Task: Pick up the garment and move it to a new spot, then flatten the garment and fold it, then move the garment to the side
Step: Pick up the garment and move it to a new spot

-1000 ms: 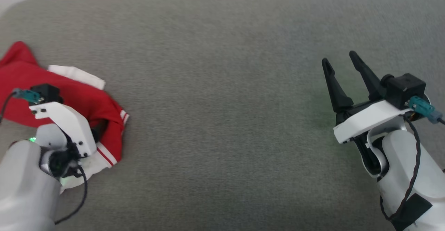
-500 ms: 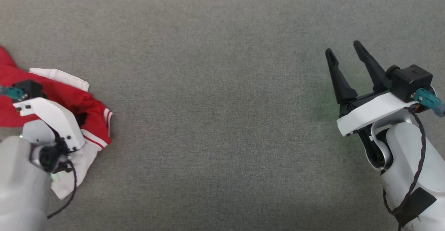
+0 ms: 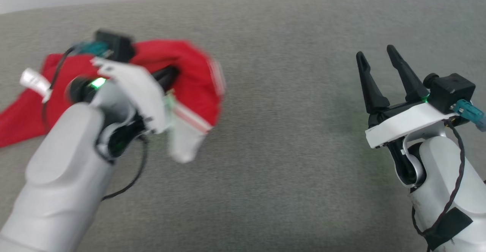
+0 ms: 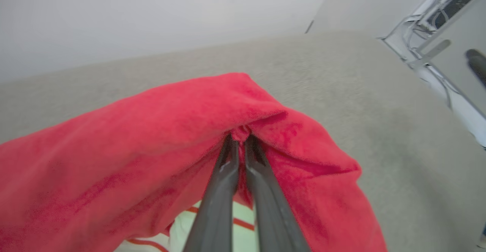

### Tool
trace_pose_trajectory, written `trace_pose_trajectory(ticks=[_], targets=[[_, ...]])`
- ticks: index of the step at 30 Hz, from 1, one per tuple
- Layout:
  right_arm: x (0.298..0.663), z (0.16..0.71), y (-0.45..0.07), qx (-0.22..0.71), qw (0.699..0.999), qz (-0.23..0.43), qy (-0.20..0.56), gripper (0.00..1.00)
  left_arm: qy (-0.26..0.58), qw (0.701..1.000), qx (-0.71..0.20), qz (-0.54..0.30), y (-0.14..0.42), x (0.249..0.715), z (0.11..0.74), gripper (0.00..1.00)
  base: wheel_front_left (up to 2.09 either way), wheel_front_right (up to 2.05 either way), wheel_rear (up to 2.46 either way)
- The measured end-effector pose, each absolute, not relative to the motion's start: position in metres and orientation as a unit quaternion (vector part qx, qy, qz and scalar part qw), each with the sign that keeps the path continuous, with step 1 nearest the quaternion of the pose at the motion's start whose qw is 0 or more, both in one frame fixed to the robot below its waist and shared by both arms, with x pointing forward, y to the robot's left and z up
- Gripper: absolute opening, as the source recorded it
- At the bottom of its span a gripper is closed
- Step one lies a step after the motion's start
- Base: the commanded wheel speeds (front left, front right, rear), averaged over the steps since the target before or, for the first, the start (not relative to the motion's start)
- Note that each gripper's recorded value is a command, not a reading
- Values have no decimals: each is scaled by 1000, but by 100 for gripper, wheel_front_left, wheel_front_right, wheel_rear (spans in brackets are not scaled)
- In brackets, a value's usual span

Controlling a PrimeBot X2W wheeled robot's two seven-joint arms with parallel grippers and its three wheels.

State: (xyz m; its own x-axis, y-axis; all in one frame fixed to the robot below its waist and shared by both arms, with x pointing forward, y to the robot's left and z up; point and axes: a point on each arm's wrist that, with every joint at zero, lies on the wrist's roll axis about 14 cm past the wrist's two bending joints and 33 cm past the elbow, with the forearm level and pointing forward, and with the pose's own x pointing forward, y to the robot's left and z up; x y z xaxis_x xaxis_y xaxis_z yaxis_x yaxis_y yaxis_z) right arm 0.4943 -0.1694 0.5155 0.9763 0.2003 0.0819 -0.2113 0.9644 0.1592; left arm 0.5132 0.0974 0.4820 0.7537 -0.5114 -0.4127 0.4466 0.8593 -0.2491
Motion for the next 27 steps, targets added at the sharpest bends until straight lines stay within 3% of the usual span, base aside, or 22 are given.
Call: trace_pose_trajectory(ticks=[5,10,13,22,27], targets=[[488,511,-195,93,993,65,-30,100,194,901,-68,-382,3,514,521,0,0,0,0],[480,506,-228,98,995,17,-27,100,143,846,-106,-503,-90,495,564,0,0,0,0],[475,503,-245,102,994,-9,-26,100,162,812,-121,-547,-120,479,560,0,0,0,0],[453,495,-279,117,990,-72,-22,100,338,786,33,-517,-78,479,432,0,0,0,0],[444,490,-282,124,988,-85,-17,100,392,771,102,-492,-52,482,397,0,0,0,0]])
